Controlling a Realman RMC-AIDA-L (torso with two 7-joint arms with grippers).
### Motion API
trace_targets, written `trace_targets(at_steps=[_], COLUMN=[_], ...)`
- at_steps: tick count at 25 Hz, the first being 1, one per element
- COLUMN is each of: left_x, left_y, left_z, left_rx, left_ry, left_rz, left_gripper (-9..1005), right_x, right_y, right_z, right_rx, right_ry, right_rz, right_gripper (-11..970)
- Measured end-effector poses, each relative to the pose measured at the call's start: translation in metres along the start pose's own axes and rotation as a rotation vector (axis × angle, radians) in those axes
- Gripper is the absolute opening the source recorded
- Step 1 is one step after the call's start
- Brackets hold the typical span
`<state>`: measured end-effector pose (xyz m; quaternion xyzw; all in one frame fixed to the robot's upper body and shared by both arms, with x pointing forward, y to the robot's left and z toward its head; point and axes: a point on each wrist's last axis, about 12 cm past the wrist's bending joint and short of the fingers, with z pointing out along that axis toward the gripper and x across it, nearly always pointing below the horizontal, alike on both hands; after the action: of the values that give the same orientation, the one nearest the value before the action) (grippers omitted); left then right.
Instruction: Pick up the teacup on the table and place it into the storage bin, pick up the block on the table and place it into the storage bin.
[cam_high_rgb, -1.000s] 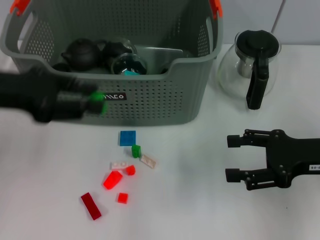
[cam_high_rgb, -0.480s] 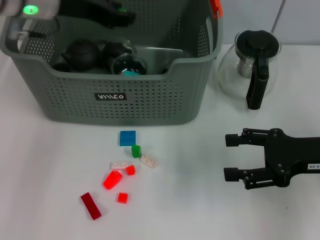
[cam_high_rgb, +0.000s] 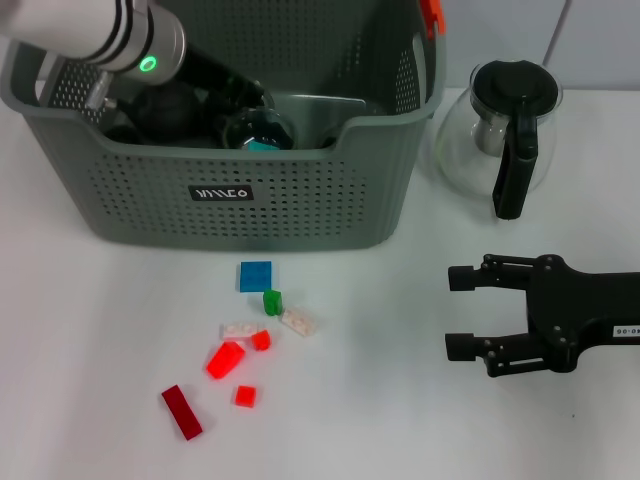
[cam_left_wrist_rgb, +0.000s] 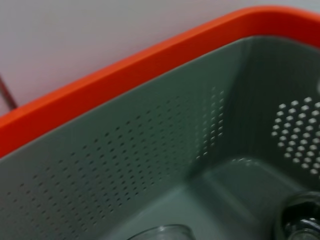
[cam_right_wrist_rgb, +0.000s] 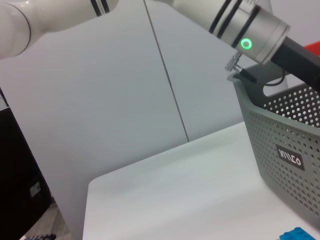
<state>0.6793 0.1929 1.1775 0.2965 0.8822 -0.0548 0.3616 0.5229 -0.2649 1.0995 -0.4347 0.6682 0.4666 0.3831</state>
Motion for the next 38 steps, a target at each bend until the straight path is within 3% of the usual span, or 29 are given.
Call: trace_targets(at_steps=[3, 7, 12, 17, 23, 30, 35, 38], left_x=[0.0, -0.006, 0.003, 0.028, 0.069, 0.129, 0.17, 0.177], left_y=[-0.002, -0.005, -0.007, 0.003, 0.002, -0.011, -0.009, -0.011], left_z=[-0.001, -0.029, -0.085, -0.111, -0.122, -0.143, -0.145, -0.144], left_rx=[-0.003, 0.047, 0.187, 0.232, 0.271, 0.504, 0.515, 0.524], left_ry=[-0.017, -0.105, -0.349, -0.497, -0.417, -0.303, -0.185, -0.146], left_rz=[-0.012, -0.045, -0.1, -0.138, -0.109, 0.17, 0.215, 0.222], left_gripper=[497, 517, 755, 829, 873, 873, 873, 873], right_x=[0.0, -0.001, -0.001, -0.002, -0.001, -0.001, 0.0, 0.001], right_y=[0.0, 0.0, 0.0, -0.001, -0.001, -0.001, -0.001, -0.001], right_z=[0.0, -0.001, -0.001, 0.0, 0.0, 0.0, 0.0, 0.0], right_rx=[0.0, 0.0, 0.0, -0.001, 0.0, 0.003, 0.006, 0.008], right_ry=[-0.001, -0.004, -0.005, -0.002, 0.001, 0.001, 0.001, 0.0], right_rz=[0.0, -0.002, -0.002, -0.004, -0.002, 0.003, 0.007, 0.011], right_gripper=[914, 914, 915, 915, 915, 914, 915, 915])
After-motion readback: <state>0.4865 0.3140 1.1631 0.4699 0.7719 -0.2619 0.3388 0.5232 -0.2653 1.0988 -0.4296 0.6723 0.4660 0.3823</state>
